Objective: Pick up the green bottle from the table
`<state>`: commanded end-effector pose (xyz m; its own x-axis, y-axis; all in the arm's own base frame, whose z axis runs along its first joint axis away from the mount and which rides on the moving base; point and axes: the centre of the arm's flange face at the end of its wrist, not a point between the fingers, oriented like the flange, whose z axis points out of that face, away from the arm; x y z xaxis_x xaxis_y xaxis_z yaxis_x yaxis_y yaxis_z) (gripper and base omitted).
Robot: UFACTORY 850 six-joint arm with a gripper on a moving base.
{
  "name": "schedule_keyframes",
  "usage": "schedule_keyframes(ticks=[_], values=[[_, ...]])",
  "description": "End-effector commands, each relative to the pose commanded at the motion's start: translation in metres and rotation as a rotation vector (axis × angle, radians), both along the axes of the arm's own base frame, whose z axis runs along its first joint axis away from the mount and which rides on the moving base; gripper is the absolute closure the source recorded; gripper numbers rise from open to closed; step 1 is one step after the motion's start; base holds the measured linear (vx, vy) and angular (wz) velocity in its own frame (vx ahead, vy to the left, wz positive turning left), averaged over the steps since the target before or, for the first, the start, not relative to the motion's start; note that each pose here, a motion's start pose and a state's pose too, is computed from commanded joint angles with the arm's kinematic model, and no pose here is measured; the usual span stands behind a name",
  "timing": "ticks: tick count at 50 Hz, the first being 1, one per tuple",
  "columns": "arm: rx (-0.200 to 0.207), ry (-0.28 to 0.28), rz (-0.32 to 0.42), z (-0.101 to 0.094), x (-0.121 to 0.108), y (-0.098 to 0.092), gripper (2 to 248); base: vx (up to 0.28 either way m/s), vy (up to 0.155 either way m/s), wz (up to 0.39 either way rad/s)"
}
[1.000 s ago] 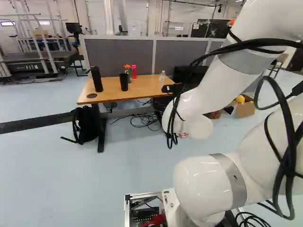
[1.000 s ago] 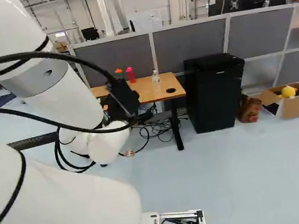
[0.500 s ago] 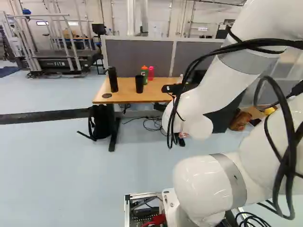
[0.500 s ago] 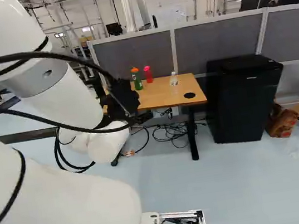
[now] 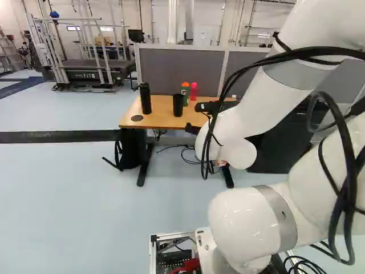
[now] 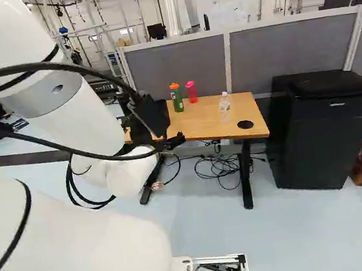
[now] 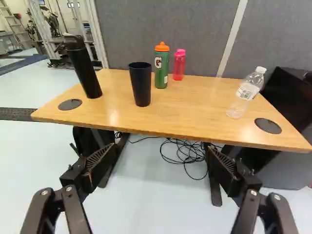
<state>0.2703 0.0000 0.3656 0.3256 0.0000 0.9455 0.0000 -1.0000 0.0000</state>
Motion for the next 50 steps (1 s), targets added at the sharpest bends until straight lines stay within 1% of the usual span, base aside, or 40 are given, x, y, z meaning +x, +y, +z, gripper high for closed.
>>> schedule_keyframes(ticks=[26, 50], values=[[0.0, 0.0, 0.0, 0.0, 0.0, 0.0, 3, 0.196, -0.066, -0.009], [0.0, 0.0, 0.0, 0.0, 0.0, 0.0, 3, 0.138, -0.031, -0.011]])
